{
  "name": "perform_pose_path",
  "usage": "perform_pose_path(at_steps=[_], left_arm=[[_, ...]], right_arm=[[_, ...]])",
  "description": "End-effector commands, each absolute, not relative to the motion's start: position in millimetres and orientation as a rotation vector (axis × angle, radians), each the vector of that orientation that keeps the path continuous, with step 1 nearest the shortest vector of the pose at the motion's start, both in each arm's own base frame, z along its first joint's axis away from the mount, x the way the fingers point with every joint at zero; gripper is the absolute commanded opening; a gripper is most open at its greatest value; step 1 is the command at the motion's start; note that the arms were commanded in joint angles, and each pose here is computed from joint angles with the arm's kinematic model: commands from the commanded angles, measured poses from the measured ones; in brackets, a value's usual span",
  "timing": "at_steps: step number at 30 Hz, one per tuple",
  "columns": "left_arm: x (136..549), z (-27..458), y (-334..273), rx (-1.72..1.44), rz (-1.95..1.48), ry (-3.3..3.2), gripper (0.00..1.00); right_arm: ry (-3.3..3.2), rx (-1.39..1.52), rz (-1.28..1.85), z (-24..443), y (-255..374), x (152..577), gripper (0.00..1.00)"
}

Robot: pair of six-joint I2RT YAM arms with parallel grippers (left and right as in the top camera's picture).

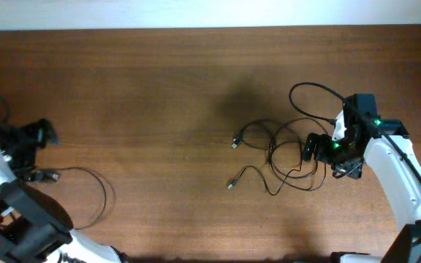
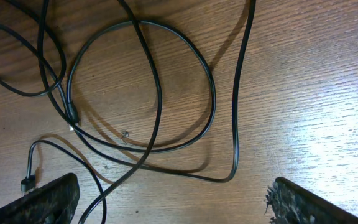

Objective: Untangle cables

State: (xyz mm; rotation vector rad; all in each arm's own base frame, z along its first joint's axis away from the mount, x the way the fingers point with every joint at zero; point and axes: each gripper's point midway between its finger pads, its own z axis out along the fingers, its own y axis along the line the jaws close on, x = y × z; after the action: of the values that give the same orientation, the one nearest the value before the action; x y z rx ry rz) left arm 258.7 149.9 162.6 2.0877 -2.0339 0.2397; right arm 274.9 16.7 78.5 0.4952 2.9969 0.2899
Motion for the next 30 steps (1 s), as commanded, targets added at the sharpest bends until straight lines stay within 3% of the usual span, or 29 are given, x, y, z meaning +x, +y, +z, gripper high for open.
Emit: perform_pose_path(at_steps=[1, 4, 6, 10, 18, 20, 22, 24, 30], left_arm=[[283.8, 163.9, 102.3, 1.517, 0.326, -2.503, 0.99], [299.1, 163.6, 52.6, 1.073, 0.327, -2.731, 0.95], [302.3, 163.6, 23.4, 0.906, 0.314, -2.782, 0.87], [301.4, 165.8, -17.1, 0.714, 0.289, -2.830, 0.84], [236.3, 257.3, -91.3, 0.254, 0.245, -3.225, 0.85], [220.6, 276.0, -93.8, 0.360, 0.183, -3.330, 0.89], [209.3, 294.1, -92.0, 0.622, 0.121, -3.434, 0.99], [210.8, 297.5, -98.2, 0.910, 0.131, -3.432, 0.99], [258.8, 252.7, -141.8, 0.870, 0.101, -3.440, 0.99]], right_arm=[[2.985, 0.499, 0.304, 81.2, 17.3, 277.4, 0.99], [2.983, 0.497, 0.304, 81.3, 17.3, 278.1, 0.99], [2.983, 0.497, 0.304, 81.3, 17.3, 278.1, 0.99], [2.983, 0.497, 0.304, 81.3, 17.3, 278.1, 0.99], [2.983, 0.497, 0.304, 81.3, 17.3, 278.1, 0.99], [2.983, 0.497, 0.304, 81.3, 17.3, 278.1, 0.98], [2.983, 0.497, 0.304, 81.3, 17.3, 278.1, 0.99], [2.983, 0.497, 0.304, 81.3, 17.3, 278.1, 0.98], [2.983, 0.497, 0.304, 81.3, 17.3, 278.1, 0.99]])
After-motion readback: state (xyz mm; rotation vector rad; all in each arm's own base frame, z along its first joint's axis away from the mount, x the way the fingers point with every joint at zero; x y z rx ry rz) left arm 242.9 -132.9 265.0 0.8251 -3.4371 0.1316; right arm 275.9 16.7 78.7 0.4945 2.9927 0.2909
